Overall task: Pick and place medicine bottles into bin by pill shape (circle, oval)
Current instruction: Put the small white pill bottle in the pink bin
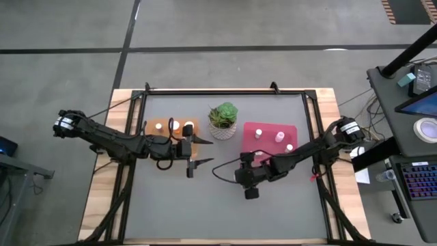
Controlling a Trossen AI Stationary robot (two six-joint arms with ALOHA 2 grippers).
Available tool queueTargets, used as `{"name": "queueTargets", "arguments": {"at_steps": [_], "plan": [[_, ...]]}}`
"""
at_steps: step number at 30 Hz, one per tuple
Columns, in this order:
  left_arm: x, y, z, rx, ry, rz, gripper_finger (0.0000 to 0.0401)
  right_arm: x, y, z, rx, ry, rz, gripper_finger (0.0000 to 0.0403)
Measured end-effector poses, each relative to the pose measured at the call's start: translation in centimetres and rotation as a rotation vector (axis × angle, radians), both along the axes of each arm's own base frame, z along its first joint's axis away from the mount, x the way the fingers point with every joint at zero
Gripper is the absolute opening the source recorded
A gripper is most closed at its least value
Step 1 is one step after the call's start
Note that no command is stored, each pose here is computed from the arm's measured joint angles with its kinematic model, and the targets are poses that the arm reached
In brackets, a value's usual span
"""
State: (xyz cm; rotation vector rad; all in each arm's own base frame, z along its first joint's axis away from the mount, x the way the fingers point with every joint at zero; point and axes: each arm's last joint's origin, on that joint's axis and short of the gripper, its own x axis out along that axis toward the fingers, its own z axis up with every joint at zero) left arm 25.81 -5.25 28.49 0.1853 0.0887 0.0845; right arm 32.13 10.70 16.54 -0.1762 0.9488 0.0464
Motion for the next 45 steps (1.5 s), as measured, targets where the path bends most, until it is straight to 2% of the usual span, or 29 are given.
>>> {"name": "queueTargets", "arguments": {"at_steps": [5, 10, 19, 21, 24, 27, 31, 36, 39, 42, 45], "plan": [[0.0, 0.0, 0.0, -0.001, -0.004, 0.0, 0.025, 0.1, 0.0, -0.1, 0.003, -0.002, -0.008, 0.0136], [0.0, 0.0, 0.0, -0.002, -0.004, 0.0, 0.025, -0.2, -0.2, 0.7, 0.005, -0.014, -0.007, 0.0139], [0.0, 0.0, -0.2, -0.025, 0.012, 0.002, 0.025, -1.1, -2.2, 6.7, 0.071, -0.211, -0.052, 0.014], [-0.1, 0.0, -0.4, -0.032, 0.029, 0.003, 0.025, -1.5, -2.5, 8.5, 0.121, -0.286, -0.037, 0.0141], [-0.1, 0.0, -0.5, -0.043, 0.032, 0.003, 0.025, -2.0, -3.0, 10.6, 0.274, -0.363, 0.042, 0.0142], [-0.1, 0.0, -0.5, -0.042, 0.034, 0.003, 0.025, -2.5, -3.5, 12.0, 0.4, -0.403, 0.008, 0.0142], [-0.1, 0.0, -0.7, -0.042, 0.037, 0.003, 0.025, -3.0, -3.8, 13.4, 0.495, -0.449, -0.059, 0.0142], [-0.1, 0.0, -0.9, -0.046, 0.041, 0.004, 0.025, -3.2, -3.7, 14.6, 0.603, -0.504, -0.043, 0.0143], [-0.1, 0.0, -0.8, -0.088, 0.031, 0.003, 0.025, -3.0, -3.8, 15.3, 0.653, -0.558, -0.063, 0.0143], [-0.1, -0.1, -0.8, -0.1, 0.027, -0.003, 0.025, -2.7, -3.8, 16.6, 0.716, -0.681, -0.049, 0.0143], [-0.2, -0.2, -0.8, -0.103, 0.029, -0.008, 0.025, -2.7, -3.7, 18.1, 0.77, -0.816, 0.034, 0.0143]]}}
